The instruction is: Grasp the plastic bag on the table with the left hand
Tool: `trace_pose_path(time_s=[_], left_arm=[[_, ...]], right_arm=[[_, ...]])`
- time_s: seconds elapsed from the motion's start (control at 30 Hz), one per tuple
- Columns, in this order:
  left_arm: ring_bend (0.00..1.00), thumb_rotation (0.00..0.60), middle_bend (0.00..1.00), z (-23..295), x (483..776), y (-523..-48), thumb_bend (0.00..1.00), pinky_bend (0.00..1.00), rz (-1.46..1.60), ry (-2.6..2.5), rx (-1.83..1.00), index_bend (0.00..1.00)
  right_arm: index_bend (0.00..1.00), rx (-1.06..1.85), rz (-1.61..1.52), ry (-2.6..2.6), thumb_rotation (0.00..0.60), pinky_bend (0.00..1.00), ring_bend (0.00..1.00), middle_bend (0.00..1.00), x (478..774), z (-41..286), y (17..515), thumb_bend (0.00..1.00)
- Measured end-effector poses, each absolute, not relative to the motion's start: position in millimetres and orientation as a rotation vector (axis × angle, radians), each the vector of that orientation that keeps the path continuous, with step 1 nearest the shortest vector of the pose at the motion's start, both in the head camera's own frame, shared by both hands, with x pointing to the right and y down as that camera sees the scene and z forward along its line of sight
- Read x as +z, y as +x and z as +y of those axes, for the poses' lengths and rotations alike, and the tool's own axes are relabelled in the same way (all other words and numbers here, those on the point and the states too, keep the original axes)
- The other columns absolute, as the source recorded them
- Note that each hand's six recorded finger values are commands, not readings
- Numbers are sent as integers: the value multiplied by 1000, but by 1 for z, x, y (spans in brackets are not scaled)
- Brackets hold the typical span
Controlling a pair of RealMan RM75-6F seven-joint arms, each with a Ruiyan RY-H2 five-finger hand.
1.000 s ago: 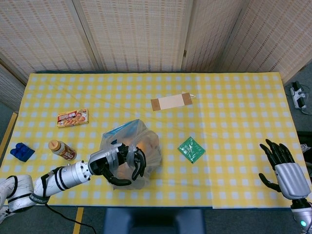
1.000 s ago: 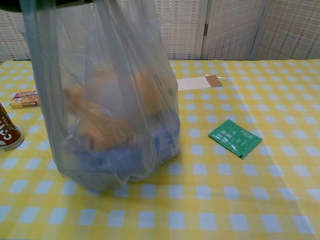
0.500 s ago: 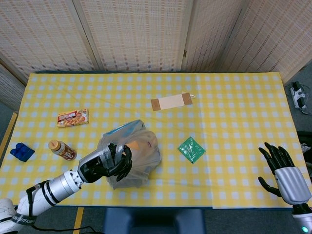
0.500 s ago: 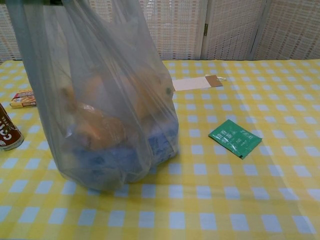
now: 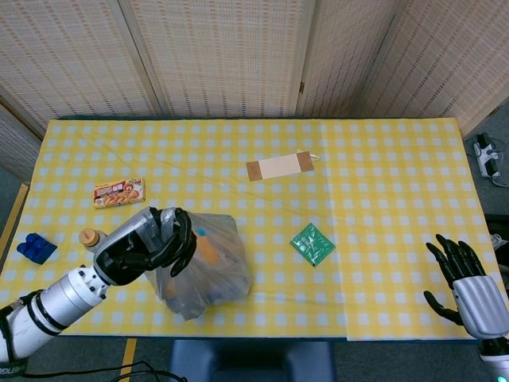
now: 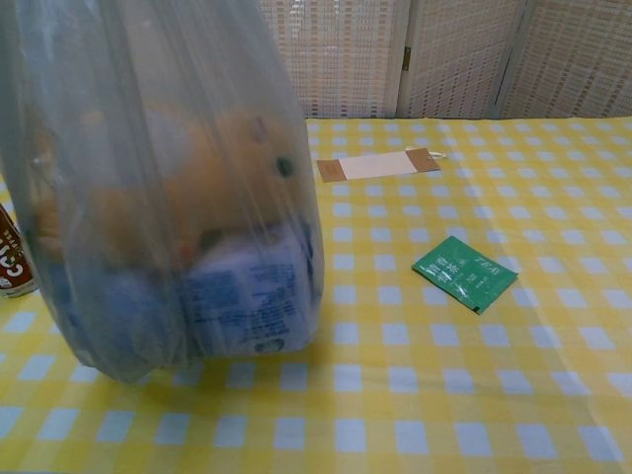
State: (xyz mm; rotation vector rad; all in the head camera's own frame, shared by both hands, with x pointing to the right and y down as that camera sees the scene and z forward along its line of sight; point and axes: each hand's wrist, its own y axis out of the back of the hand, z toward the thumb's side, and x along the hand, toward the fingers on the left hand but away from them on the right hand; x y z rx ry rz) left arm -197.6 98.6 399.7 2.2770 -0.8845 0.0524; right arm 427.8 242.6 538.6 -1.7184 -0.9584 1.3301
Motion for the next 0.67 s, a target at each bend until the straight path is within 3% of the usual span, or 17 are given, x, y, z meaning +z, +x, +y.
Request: trace_pose_path(time_s=[0.27, 0.67], left_arm=[[642, 600, 817, 82, 347, -189, 656, 760, -908, 2338, -43, 573], [647, 600, 819, 81, 353, -187, 660, 760, -917, 2306, -28, 577]], right_arm=[[0, 1309, -956, -1720, 600, 0, 0, 0, 534, 247, 425, 337], [0, 1284, -946, -1738, 600, 0, 0, 0, 530, 251, 424, 337]])
